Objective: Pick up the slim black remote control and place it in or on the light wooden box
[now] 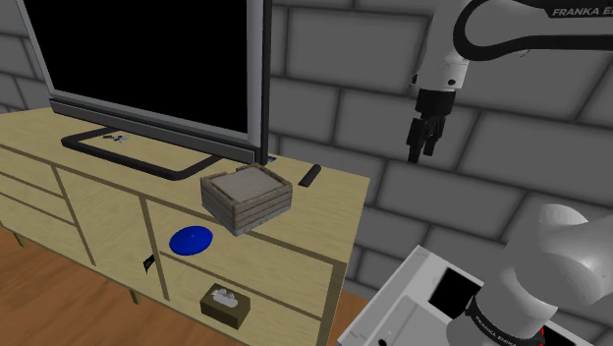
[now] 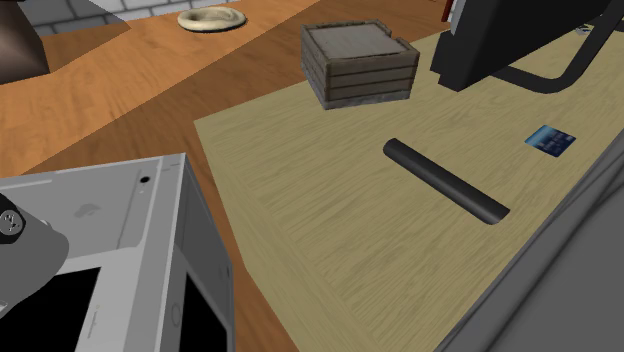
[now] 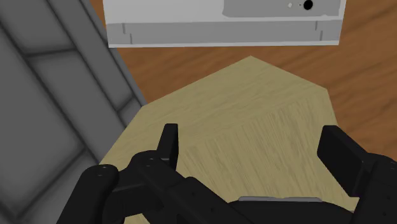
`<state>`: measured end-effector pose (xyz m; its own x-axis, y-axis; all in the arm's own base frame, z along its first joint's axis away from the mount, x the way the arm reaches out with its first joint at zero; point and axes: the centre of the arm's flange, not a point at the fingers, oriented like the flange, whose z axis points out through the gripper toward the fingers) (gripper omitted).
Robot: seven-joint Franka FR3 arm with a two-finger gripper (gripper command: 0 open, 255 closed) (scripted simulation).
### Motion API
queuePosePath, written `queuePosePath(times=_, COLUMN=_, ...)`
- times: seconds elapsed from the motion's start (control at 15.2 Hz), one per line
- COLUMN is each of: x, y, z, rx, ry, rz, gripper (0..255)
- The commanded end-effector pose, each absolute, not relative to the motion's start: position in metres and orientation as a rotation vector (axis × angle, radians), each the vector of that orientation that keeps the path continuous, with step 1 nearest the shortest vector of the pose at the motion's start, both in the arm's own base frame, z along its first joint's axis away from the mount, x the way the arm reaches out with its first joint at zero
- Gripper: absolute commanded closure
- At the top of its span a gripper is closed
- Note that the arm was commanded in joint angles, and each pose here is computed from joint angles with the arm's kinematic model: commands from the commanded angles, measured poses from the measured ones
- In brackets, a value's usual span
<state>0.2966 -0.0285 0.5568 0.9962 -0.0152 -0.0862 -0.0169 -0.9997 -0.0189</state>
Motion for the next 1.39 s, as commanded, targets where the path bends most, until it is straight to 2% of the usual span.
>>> queuePosePath(times=0.0, x=0.297, y=-0.029, z=0.557, rx=-3.119, ry=0.025, rz=0.134, gripper=0)
queuePosePath(times=1.32, x=0.535, y=-0.026, z=0.447, rx=-2.884, ry=0.959, rz=0.212, gripper=0)
